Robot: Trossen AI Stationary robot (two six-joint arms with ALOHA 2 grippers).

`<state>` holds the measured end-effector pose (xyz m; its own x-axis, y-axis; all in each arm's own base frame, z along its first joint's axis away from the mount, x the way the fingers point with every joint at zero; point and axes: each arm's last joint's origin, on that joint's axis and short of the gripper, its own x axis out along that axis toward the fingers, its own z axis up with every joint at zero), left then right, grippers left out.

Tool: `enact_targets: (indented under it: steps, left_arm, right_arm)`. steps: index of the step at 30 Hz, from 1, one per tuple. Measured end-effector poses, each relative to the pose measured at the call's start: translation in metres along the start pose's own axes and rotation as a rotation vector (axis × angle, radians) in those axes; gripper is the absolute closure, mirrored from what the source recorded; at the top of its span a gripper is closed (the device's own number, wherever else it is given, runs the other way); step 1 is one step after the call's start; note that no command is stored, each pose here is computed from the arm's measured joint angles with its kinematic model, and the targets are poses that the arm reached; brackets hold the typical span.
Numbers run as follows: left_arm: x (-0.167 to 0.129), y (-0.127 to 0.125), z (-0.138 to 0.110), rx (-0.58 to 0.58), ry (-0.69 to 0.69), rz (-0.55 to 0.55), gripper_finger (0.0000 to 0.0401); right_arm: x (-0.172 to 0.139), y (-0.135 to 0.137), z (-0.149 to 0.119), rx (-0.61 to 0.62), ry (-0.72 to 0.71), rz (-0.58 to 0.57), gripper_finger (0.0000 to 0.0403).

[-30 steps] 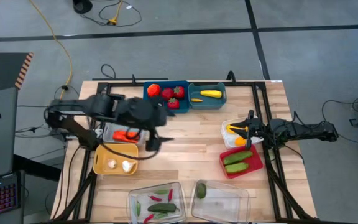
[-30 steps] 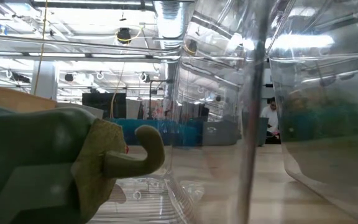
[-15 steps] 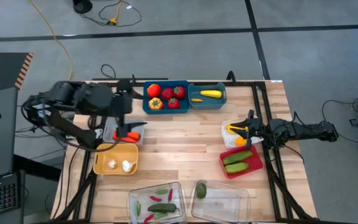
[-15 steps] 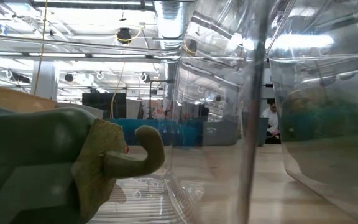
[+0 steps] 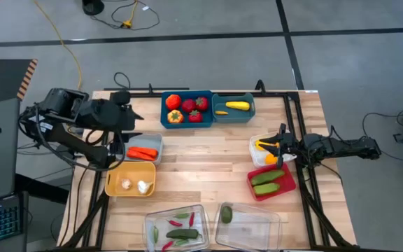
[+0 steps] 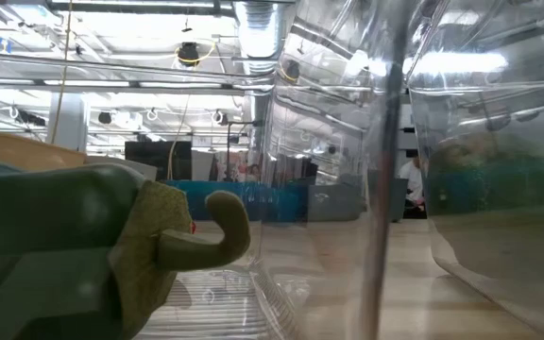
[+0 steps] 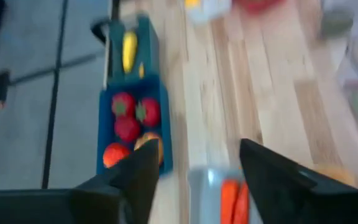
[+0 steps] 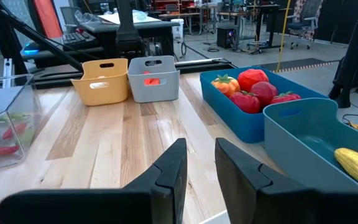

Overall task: Sort produce into baskets
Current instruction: Return to Home Position

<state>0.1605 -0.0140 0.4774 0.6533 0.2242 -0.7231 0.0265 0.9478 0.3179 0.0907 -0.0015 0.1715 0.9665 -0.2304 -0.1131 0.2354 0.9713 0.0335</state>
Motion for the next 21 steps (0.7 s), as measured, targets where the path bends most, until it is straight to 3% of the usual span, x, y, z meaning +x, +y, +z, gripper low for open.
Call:
enact_targets:
  steps: [3, 8, 12, 15, 21]
  left_arm:
    - [0.002, -0.001, -0.006, -0.016, 0.069, -0.005, 0.0233]
    - [-0.001, 0.000, -0.007, -0.057, 0.042, 0.003, 0.0315]
    - [-0.007, 0.001, -0.011, -0.026, 0.023, 0.004, 0.0381]
    - [-0.014, 0.003, -0.014, -0.075, -0.020, 0.008, 0.0396]
    - [-0.040, 0.009, -0.031, -0.164, -0.233, 0.017, 0.0401]
  right_arm:
    - [0.000, 0.000, 0.000, 0.000, 0.000, 0.000, 0.0291]
    - [0.000, 0.000, 0.000, 0.000, 0.000, 0.000, 0.0291]
    - [0.000, 0.000, 0.000, 0.000, -0.001, 0.000, 0.0291]
    - [0.000, 0.000, 0.000, 0.000, -0.001, 0.000, 0.0291]
    - [0.000, 0.000, 0.000, 0.000, -0.001, 0.000, 0.0291]
